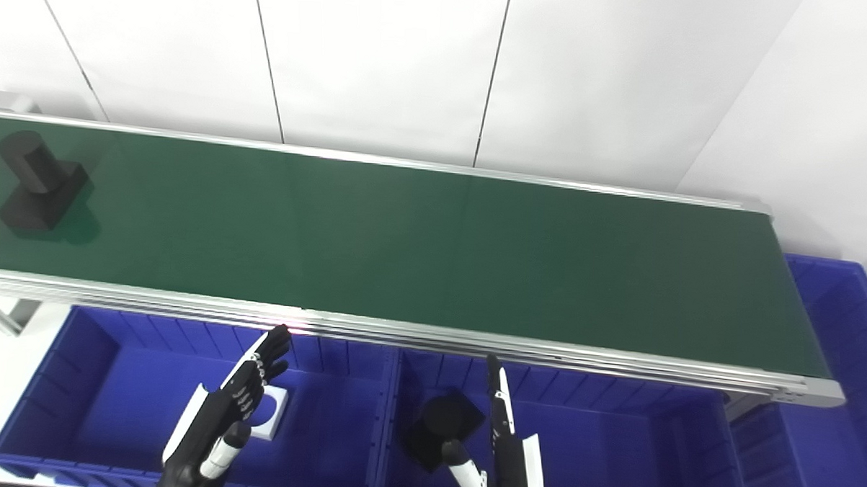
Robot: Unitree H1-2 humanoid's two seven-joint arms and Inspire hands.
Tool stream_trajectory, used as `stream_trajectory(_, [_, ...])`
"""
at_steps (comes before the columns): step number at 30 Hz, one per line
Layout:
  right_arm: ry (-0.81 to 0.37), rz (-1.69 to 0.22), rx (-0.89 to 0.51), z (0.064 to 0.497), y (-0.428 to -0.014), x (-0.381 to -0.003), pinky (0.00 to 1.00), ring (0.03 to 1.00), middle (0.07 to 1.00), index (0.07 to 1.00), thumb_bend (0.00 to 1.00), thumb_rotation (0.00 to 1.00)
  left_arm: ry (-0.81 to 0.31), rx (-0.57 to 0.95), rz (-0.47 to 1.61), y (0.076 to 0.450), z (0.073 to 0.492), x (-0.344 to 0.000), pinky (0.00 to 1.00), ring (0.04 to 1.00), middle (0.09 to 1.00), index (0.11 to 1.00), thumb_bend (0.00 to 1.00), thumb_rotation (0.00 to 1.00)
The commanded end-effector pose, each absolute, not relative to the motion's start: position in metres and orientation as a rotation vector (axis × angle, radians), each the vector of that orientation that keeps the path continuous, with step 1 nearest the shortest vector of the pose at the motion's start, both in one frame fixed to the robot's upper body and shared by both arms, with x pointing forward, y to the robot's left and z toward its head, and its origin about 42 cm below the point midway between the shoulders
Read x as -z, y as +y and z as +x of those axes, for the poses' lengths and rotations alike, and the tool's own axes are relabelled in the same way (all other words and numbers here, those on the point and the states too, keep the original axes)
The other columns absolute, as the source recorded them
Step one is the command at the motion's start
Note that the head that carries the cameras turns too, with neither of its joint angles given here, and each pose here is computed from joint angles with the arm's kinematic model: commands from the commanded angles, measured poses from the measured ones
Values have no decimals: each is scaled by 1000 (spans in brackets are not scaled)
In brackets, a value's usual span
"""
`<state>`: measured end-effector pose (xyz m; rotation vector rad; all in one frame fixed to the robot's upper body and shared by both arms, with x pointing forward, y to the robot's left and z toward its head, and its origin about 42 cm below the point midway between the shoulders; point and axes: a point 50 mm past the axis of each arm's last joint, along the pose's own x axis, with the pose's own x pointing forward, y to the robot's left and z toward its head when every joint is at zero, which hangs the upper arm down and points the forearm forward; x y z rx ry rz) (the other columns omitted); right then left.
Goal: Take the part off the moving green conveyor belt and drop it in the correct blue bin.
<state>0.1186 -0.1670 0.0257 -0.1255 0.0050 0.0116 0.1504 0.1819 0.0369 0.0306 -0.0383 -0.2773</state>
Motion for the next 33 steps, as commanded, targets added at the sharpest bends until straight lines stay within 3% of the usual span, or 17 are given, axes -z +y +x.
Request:
stream_trajectory(1, [-65,-104,-15,120,-166,-35,1000,1000,1000,1000,804,878,-109,282,15,180,156,-46,945,973,978,955,826,900])
stream_trajectory(23, [-71,-121,-17,118,-166,-36,1000,1000,1000,1000,788,904,-111,278,37,179,154,-47,941,976,970,944,966,930])
stream_trajectory(29, [-65,-119,-14,118,-166,-34,1000,1000,1000,1000,784,908,-105,288,38,180,153,-45,942,981,986,958,921,936])
stream_trajectory(33, [-46,-106,-15,118,-168,-30,1000,1000,1000,1000,787,888,-96,287,45,178,152,-43,938,976,977,949,951,928])
